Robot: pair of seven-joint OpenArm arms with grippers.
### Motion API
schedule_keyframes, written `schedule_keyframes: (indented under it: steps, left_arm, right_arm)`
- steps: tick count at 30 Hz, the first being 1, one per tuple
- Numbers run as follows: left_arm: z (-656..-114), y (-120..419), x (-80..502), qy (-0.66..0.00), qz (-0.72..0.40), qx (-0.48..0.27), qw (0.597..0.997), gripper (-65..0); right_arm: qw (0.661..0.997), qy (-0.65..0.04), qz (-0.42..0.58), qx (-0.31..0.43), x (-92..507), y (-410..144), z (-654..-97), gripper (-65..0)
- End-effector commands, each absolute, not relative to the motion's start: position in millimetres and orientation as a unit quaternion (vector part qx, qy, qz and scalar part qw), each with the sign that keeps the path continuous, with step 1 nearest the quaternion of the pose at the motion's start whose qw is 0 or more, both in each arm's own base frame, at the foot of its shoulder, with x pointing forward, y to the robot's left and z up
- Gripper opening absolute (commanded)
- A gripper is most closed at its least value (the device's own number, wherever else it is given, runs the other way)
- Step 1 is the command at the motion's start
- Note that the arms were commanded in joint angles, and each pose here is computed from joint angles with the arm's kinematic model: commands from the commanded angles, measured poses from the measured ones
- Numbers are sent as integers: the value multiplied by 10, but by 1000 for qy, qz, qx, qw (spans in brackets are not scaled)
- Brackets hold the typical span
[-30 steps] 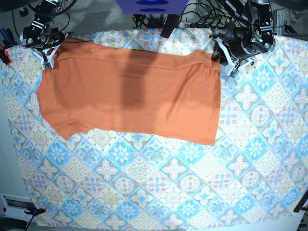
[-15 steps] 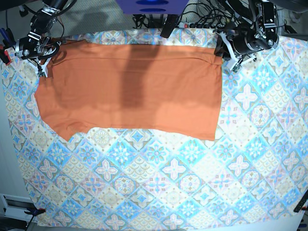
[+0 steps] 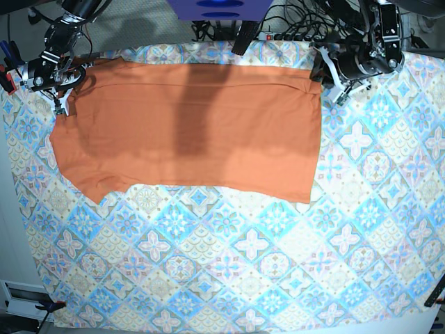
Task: Fold the T-shirt properly
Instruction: 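Drag the shirt toward the robot with both grippers, then release the shirt and move the left gripper outward along the shirt edge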
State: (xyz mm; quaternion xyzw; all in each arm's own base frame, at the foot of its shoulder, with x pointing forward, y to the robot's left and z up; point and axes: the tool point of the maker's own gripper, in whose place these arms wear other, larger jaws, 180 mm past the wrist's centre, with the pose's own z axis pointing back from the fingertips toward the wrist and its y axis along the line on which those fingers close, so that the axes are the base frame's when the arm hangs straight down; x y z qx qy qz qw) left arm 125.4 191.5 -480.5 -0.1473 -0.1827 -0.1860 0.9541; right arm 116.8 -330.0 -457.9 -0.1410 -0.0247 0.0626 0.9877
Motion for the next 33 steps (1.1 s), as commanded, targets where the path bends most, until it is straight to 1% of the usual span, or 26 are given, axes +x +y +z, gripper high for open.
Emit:
schedule_keyframes:
  steps: [1, 5, 7, 10, 12, 14, 20, 23, 28, 33]
  left_arm:
    - [-4912, 2228, 1077, -128, -185, -92, 970, -626]
    - [-4957, 2265, 1105, -123, -178, -92, 972, -615]
    - [-5024, 2308, 1092, -104, -171, -92, 975, -562]
    - [-5067, 2336, 1114, -93, -165, -92, 978, -478]
    - [-5060, 2365, 1125, -96, -157, -90, 979, -448]
    - [-5037, 2443, 1144, -102, -144, -84, 981, -428]
    - [-5000, 2510, 1246, -113, -137, -76, 981, -422]
    - [-4995, 2523, 1255, -114, -138, -74, 981, -421]
    - [-4989, 2529, 1271, -115, -138, -73, 981, -421]
    - [-4991, 2527, 1269, -115, -139, -73, 981, -421]
  right_arm:
    - [985, -32, 64, -159, 1220, -3396, -4487, -613]
    - [985, -33, 64, -160, 1226, -3397, -4483, -612]
    - [984, -34, 64, -160, 1229, -3398, -4479, -612]
    - [984, -34, 64, -160, 1229, -3398, -4479, -604]
    - [984, -38, 65, -161, 1264, -3395, -4469, -577]
    - [984, -42, 69, -159, 1309, -3374, -4466, -524]
    - [979, -81, 84, -166, 1482, -3341, -4375, -376]
    - [976, -93, 86, -175, 1536, -3356, -4295, -317]
    - [973, -106, 87, -185, 1599, -3374, -4204, -266]
    - [969, -120, 88, -197, 1656, -3397, -4094, -262]
